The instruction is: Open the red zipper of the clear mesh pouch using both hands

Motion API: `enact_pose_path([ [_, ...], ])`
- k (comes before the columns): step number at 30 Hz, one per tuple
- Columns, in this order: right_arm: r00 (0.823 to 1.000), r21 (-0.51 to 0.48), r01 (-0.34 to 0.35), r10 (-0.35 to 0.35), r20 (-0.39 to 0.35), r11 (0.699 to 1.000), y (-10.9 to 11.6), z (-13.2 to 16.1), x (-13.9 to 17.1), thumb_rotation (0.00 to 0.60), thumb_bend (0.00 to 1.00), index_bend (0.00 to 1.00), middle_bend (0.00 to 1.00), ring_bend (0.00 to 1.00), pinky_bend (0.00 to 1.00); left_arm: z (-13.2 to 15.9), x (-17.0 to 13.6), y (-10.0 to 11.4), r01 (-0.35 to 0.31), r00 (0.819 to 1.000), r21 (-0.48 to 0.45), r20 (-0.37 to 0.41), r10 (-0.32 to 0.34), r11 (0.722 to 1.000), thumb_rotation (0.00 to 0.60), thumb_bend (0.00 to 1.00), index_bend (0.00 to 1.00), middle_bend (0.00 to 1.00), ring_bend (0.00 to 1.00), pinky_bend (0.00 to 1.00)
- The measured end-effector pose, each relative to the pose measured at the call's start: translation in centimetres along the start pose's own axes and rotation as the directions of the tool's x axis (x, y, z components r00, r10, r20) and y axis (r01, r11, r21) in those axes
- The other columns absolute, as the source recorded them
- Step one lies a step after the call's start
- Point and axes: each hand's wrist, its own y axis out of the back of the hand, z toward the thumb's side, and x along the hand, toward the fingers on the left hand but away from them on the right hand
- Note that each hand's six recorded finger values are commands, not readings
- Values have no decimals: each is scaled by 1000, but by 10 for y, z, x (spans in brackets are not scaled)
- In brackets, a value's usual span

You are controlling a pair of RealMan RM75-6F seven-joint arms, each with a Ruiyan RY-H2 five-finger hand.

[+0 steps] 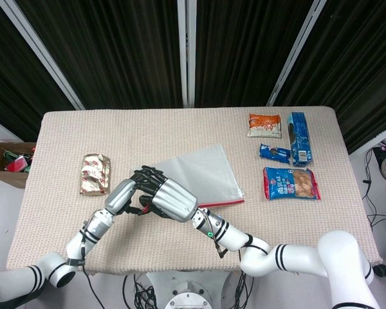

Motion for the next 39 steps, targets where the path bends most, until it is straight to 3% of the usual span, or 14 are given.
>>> enact_pose_path([
  [17,998,-12,50,-51,-30,999,-2,2,-4,600,595,961,238,0,0,2,1,0,14,1000,-85,19,-12,996,600,297,541,150,77,108],
  [25,998,-17,56,-56,-31,998,-4,2,-4,600,595,961,239,0,0,1,2,-1,22,1000,-104,14,-20,994,600,334,622,200,93,110],
  [29,998,-22,57,-58,-30,998,-4,1,-1,600,595,960,239,0,0,-1,2,-1,13,1000,-143,8,-12,990,600,378,646,219,103,111],
  [39,997,-18,74,-74,-13,997,-8,-8,15,600,594,960,239,0,0,-3,-1,-1,10,1000,-254,11,-7,967,600,380,648,219,103,112],
])
